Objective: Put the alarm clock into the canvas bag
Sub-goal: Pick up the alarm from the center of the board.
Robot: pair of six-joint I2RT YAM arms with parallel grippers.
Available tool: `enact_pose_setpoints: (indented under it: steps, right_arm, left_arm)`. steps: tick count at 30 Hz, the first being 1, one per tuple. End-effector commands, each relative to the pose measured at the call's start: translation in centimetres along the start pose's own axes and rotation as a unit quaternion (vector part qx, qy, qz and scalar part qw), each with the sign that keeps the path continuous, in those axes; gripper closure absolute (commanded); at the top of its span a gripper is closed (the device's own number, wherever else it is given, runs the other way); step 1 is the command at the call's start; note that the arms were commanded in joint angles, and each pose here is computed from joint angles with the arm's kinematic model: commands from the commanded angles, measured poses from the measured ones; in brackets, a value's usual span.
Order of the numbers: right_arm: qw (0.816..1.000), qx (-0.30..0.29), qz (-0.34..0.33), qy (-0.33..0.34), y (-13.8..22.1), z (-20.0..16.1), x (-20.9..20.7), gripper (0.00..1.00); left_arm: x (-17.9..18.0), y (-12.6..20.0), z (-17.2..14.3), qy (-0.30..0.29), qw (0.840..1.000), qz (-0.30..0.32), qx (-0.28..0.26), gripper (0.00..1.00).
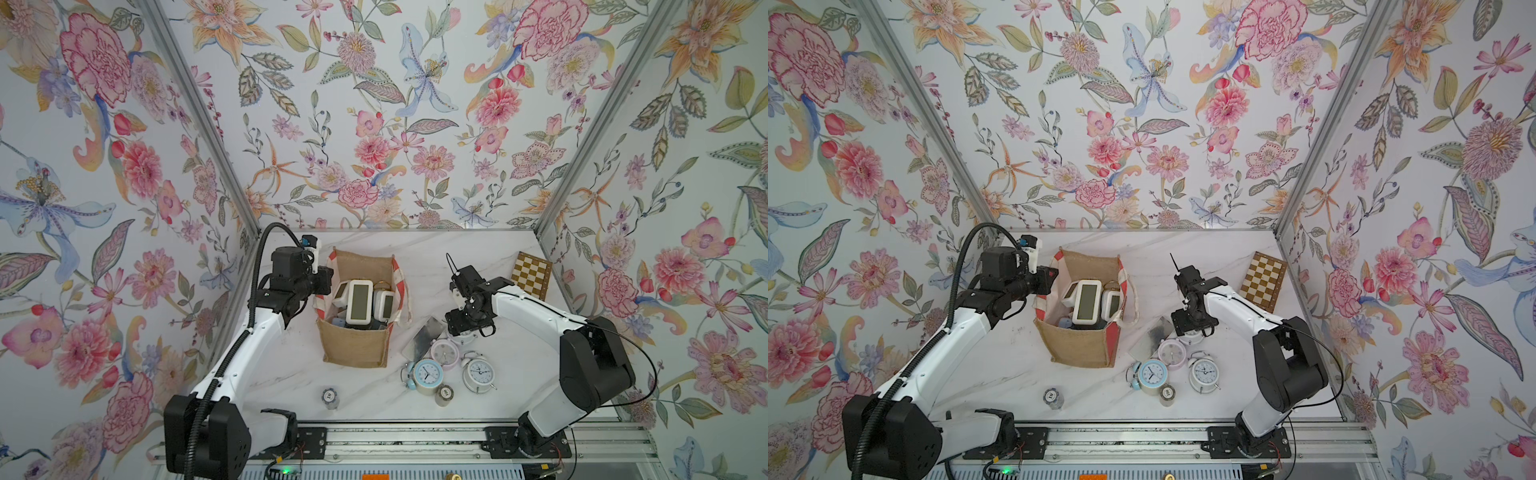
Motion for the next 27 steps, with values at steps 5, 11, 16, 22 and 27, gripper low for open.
enact_pose_setpoints:
  steps: [5,11,16,22,27]
  right_arm:
    - [0.995,-0.1,-0.004,-0.001,6.4,3.7,-0.2,0.29]
    - [0.984,-0.18,0.016,0.003,11.2,7.1,0.5,0.31]
    - [0.969,-0.243,0.04,0.02,15.3,9.6,2.4,0.33]
    - [0.942,-0.316,0.078,0.081,20.0,11.9,7.3,0.33]
    - [0.918,-0.346,0.131,0.142,22.1,12.3,13.1,0.33]
  left_arm:
    - [-0.5,1.1,0.3,-0.01,1.0,0.002,0.005,0.75]
    - [-0.6,2.0,-0.2,-0.009,1.0,0.005,0.013,0.7]
    - [-0.6,2.8,-0.3,-0.012,1.0,0.013,0.015,0.7]
    - [-0.4,3.2,-1.0,-0.012,0.999,0.023,0.028,0.7]
    - [-0.4,3.2,-1.3,-0.012,0.999,0.024,0.031,0.75]
Point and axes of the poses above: each gripper's point midway between its finger pads, its own y axis back along the fingers, its own x axis along the line the jaws close on, z = x × y, the point moved 8 cm from there along y, back along the fingers, and after that the axes turned 1 degree about y, right-handed, at the moved point
